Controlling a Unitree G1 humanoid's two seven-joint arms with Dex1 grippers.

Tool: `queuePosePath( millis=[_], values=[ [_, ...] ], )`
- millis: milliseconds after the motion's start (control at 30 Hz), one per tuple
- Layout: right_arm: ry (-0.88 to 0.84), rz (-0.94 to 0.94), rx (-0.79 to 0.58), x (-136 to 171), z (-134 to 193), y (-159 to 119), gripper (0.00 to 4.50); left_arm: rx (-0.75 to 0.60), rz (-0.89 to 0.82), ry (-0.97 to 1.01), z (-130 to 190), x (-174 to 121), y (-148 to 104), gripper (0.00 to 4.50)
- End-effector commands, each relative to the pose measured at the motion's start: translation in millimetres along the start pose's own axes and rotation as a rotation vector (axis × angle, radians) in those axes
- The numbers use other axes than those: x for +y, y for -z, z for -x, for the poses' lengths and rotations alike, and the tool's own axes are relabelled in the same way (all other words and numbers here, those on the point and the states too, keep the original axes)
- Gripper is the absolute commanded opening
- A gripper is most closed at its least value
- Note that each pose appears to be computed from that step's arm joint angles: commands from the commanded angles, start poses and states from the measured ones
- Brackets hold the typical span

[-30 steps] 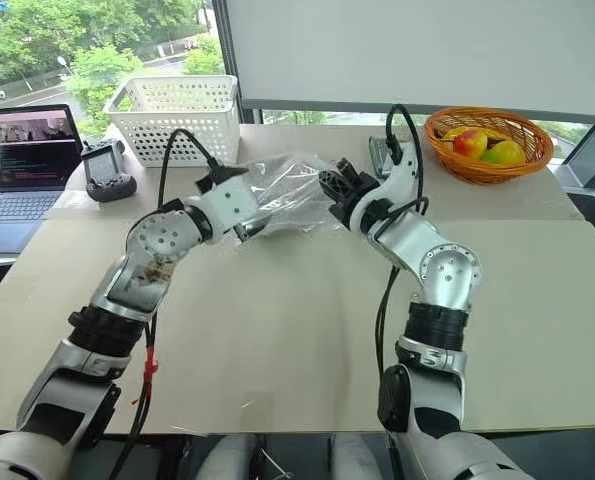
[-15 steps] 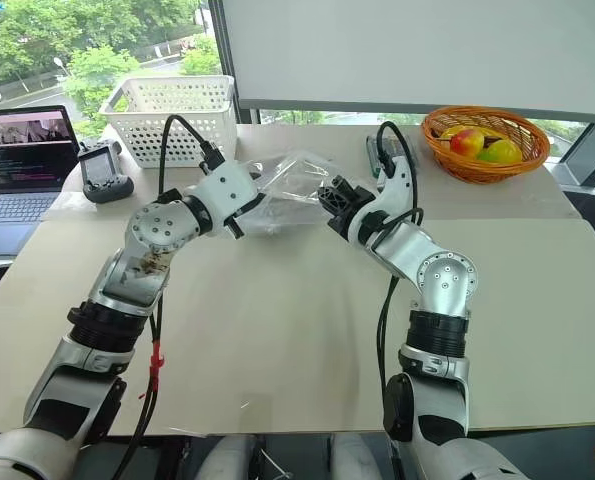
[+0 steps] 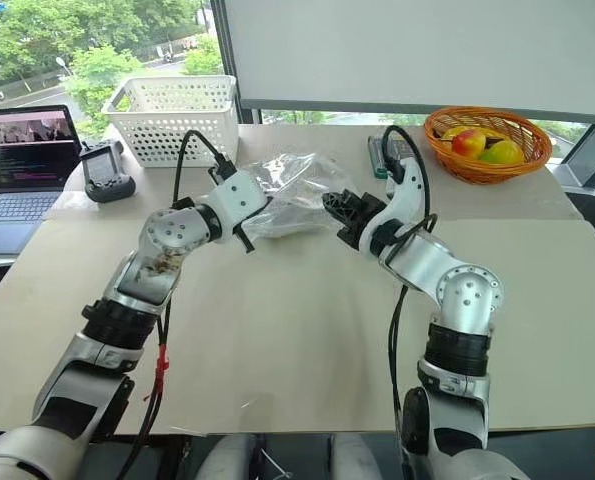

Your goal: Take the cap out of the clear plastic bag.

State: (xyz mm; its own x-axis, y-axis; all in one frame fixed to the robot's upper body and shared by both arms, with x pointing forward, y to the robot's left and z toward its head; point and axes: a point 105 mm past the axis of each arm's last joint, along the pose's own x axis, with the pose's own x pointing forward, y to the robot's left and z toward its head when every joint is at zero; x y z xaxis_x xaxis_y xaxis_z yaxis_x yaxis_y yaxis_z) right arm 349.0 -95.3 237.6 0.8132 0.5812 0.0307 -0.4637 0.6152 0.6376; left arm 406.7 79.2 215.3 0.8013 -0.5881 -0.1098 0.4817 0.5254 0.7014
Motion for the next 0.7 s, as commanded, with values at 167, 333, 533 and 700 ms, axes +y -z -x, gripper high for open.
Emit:
queuePosePath(
  millis=[167,333,533,700],
  values=[
    [-0.139,0.186,0.029,29,30,-2,3.59,-0.072,0.129,0.001,-13,14,-26,0.0],
    [-0.183,0.479,0.161,36,60,6,4.44,-0.122,0.469,0.01,-22,46,-51,0.0],
    [-0.089,0.62,0.236,15,68,5,4.44,-0.133,0.723,0.471,-8,9,-91,0.0],
    [-0.08,0.614,0.173,18,62,-6,4.44,-0.05,0.531,0.731,19,-46,-82,0.0]
  ],
)
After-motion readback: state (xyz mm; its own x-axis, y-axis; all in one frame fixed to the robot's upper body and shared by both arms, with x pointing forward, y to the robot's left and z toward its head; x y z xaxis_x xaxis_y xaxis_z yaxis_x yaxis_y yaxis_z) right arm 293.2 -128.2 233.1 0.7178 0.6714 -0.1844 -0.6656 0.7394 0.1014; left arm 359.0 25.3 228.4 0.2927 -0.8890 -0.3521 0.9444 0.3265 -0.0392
